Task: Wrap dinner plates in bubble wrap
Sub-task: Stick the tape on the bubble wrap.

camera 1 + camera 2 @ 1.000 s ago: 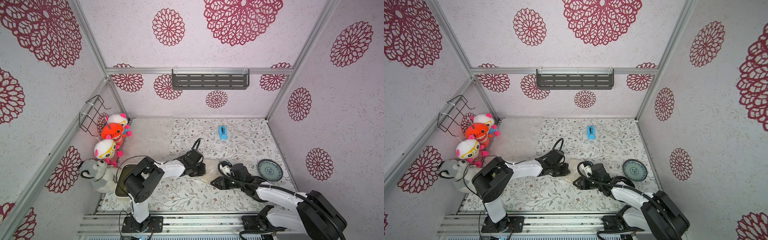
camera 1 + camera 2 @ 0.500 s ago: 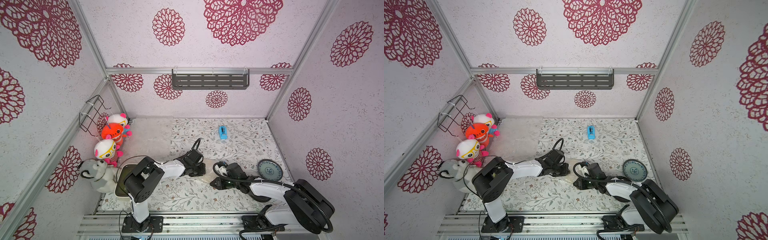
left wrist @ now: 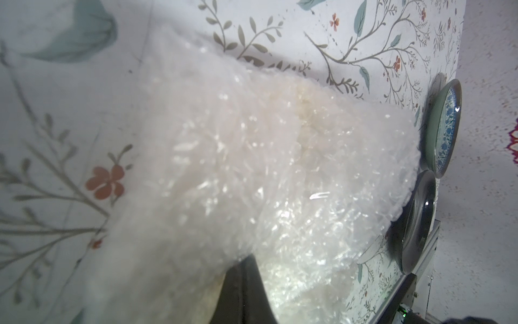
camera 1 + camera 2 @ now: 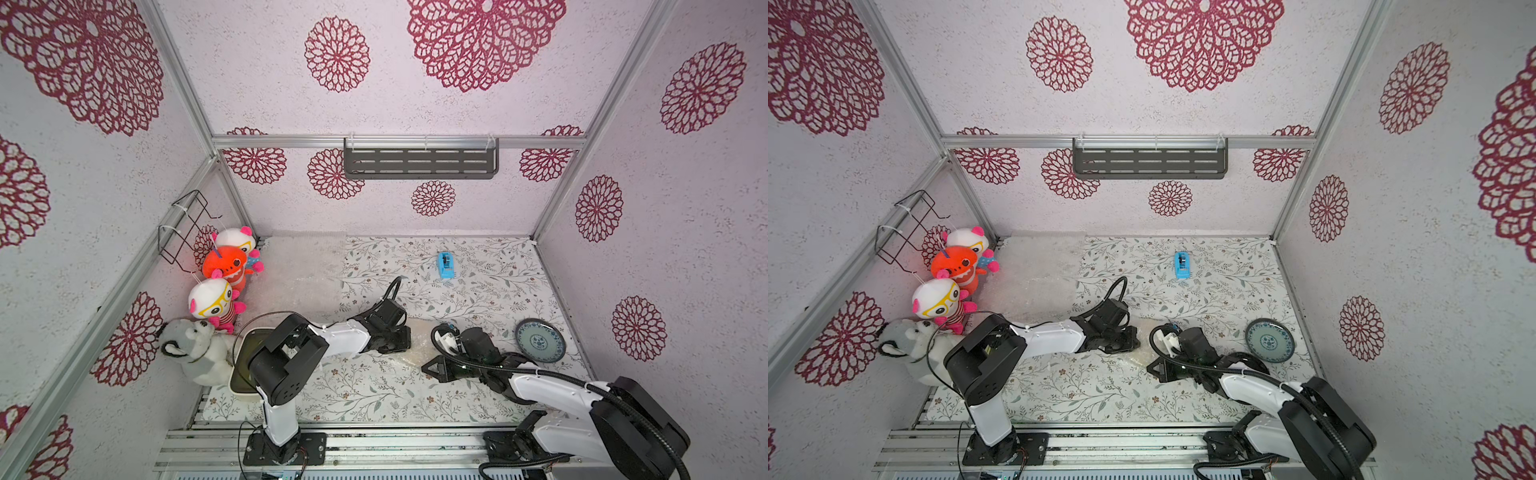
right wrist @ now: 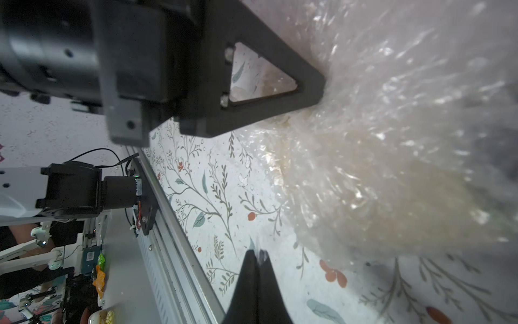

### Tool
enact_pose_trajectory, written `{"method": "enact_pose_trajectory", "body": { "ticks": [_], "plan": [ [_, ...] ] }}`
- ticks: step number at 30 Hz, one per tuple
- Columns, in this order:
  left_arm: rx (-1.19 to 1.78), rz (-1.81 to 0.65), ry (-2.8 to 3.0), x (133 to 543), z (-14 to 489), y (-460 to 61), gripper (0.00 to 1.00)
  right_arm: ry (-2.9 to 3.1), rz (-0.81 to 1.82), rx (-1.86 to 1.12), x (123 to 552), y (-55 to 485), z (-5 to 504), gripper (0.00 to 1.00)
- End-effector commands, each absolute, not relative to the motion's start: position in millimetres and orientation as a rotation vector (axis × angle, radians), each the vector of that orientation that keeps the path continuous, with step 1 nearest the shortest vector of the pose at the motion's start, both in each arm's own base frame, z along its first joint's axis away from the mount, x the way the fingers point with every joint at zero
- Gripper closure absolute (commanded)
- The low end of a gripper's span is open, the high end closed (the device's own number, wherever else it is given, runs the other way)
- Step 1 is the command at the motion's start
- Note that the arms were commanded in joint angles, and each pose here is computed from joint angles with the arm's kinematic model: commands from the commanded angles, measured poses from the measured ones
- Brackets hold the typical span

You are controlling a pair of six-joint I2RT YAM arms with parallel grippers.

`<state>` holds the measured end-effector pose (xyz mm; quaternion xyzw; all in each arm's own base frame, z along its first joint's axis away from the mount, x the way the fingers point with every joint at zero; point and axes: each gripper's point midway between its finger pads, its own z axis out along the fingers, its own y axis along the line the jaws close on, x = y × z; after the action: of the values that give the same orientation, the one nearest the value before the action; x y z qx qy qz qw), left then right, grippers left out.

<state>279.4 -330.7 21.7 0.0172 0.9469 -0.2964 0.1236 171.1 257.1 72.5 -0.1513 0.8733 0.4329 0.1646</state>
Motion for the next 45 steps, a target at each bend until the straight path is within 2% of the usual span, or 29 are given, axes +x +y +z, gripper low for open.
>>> {"method": "enact_pose_trajectory", "body": {
  "ticks": [1,7,16,21,24,28,32,34,37,38,40,41,45],
  "plan": [
    [0.039,-0.831,2.803,270,12,-326,1.00,2.502,1.303,-0.462,157,259,80,1.00],
    [0.039,-0.828,2.808,269,12,-325,1.00,2.540,1.383,-0.371,145,255,67,1.00],
    [0.042,-0.830,2.811,269,11,-326,1.00,2.678,1.258,-0.226,152,246,24,1.00],
    [0.037,-0.823,2.811,270,11,-325,1.00,2.763,1.231,-0.194,141,238,4,1.00],
    [0.037,-0.826,2.810,270,11,-326,1.00,2.737,1.255,-0.226,138,238,15,0.84],
    [0.038,-0.826,2.812,269,11,-325,1.00,2.682,1.038,-0.370,150,224,47,0.56],
    [0.044,-0.831,2.812,270,11,-326,1.00,2.607,0.902,-0.507,166,220,83,0.49],
    [0.046,-0.832,2.811,269,11,-326,1.00,2.574,0.903,-0.565,176,231,95,0.50],
    [0.044,-0.831,2.808,269,12,-325,1.00,2.514,0.937,-0.599,201,254,108,0.56],
    [0.043,-0.830,2.806,269,12,-325,1.00,2.500,0.881,-0.545,218,256,109,0.63],
    [0.040,-0.835,2.804,270,12,-325,1.00,2.519,0.685,-0.371,252,242,97,0.85],
    [0.041,-0.837,2.804,271,12,-325,1.00,2.527,0.640,-0.302,265,236,89,0.92],
    [0.048,-0.847,2.806,269,11,-327,1.00,2.577,0.652,-0.220,286,246,58,1.00]
  ]
}}
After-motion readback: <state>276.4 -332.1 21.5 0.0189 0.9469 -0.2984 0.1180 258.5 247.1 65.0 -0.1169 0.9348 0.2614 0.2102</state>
